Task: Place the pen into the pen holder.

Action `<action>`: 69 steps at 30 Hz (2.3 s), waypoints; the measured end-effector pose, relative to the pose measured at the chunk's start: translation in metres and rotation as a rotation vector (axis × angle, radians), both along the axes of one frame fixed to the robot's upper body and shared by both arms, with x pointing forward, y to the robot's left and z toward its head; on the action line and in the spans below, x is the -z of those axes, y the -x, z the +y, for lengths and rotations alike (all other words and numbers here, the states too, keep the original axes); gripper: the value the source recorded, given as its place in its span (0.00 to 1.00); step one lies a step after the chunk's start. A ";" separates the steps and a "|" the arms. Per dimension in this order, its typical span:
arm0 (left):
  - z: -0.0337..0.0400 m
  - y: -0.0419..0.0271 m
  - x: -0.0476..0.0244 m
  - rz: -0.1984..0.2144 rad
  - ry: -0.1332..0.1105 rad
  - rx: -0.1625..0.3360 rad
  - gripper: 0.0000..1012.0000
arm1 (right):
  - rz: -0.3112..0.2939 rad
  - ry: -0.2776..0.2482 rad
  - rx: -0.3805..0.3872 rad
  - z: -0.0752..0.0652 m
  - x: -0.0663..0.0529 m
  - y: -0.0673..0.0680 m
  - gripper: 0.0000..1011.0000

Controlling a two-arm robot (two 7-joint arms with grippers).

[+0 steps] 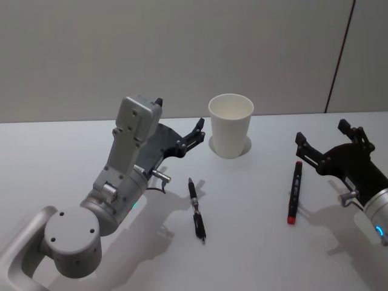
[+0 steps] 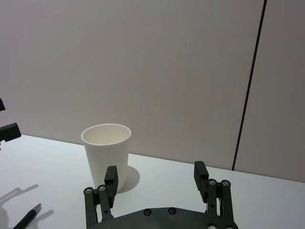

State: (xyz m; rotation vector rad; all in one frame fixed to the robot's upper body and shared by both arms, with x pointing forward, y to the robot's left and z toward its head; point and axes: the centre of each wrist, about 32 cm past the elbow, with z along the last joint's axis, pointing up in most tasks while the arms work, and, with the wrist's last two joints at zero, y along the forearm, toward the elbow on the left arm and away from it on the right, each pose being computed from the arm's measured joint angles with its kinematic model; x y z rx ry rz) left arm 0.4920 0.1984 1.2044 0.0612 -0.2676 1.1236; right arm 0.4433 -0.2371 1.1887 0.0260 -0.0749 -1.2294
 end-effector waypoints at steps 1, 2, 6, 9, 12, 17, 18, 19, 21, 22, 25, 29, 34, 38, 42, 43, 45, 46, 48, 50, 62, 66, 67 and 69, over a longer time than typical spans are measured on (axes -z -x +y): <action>0.0000 0.0000 0.0000 0.000 0.000 0.000 0.99 | 0.000 0.000 0.000 0.000 0.000 0.000 0.99; 0.0000 0.0000 0.0000 0.000 0.000 0.000 0.99 | 0.000 0.000 0.000 0.000 0.000 0.000 0.99; 0.0000 0.0000 0.0000 0.000 0.000 0.000 0.99 | 0.000 0.000 0.000 0.000 0.000 0.000 0.99; 0.0000 0.0000 0.0000 0.000 0.000 0.000 0.99 | 0.000 0.000 0.000 0.000 0.000 0.000 0.99; 0.0000 0.0000 0.0000 0.000 0.000 0.000 0.99 | 0.000 0.000 0.000 0.000 0.000 0.000 0.99; 0.0000 0.0000 0.0000 0.000 0.000 0.000 0.99 | 0.000 0.000 0.000 0.000 0.000 0.000 0.99; 0.0000 0.0000 0.0000 0.000 0.000 0.000 0.99 | 0.000 0.000 0.000 0.000 0.000 0.000 0.99; 0.0000 0.0000 0.0000 0.000 0.000 0.000 0.99 | 0.000 0.000 0.000 0.000 0.000 0.000 0.99; 0.0000 0.0000 0.0000 0.000 0.000 0.000 0.99 | 0.000 0.000 0.000 0.000 0.000 0.000 0.99; 0.0000 0.0000 0.0000 0.000 0.000 0.000 0.99 | 0.000 0.000 0.000 0.000 0.000 0.000 0.99; 0.0000 0.0000 0.0000 0.000 0.000 0.000 0.99 | 0.000 0.000 0.000 0.000 0.000 0.000 0.99; 0.0000 0.0000 0.0000 0.000 0.000 0.000 0.99 | 0.002 0.005 0.000 0.000 0.000 0.000 0.99; 0.0000 0.0000 0.0000 0.000 0.000 0.000 0.99 | 0.021 0.034 0.004 0.000 0.000 -0.003 0.99; 0.0000 0.0000 0.0000 0.000 0.000 0.000 0.99 | 0.045 0.055 0.015 -0.001 0.000 -0.006 0.99; 0.0000 0.0000 0.0000 0.000 0.000 0.000 0.99 | 0.078 0.076 0.036 -0.003 -0.002 -0.012 0.99; 0.0000 0.0000 0.0000 0.000 0.000 0.000 0.99 | 0.084 0.078 0.040 -0.003 -0.002 -0.013 0.99; 0.0000 0.0000 0.0000 0.000 0.000 0.000 0.99 | 0.097 0.083 0.050 -0.004 -0.003 -0.016 0.99; 0.0000 0.0000 0.0000 0.000 0.000 0.000 0.99 | 0.104 0.085 0.056 -0.004 -0.004 -0.017 0.99; 0.0000 0.0000 0.0000 0.000 0.000 0.000 0.99 | 0.120 0.088 0.066 -0.005 -0.006 -0.020 0.99; 0.0000 0.0000 0.0000 0.000 0.000 0.000 0.99 | 0.131 0.088 0.072 -0.005 -0.007 -0.021 0.99; 0.0000 0.0000 0.0000 0.000 0.000 0.000 0.99 | 0.272 0.079 0.100 0.003 -0.031 -0.029 0.99; 0.0000 0.0000 0.0000 0.000 0.000 0.000 0.99 | 0.328 0.084 0.100 0.008 -0.038 -0.029 0.99; 0.0000 0.0000 0.0000 0.000 0.000 0.000 0.99 | 0.337 0.086 0.100 0.009 -0.039 -0.029 0.99; 0.0000 0.0000 0.0000 0.000 0.000 0.000 0.99 | 0.363 0.090 0.098 0.012 -0.042 -0.029 0.99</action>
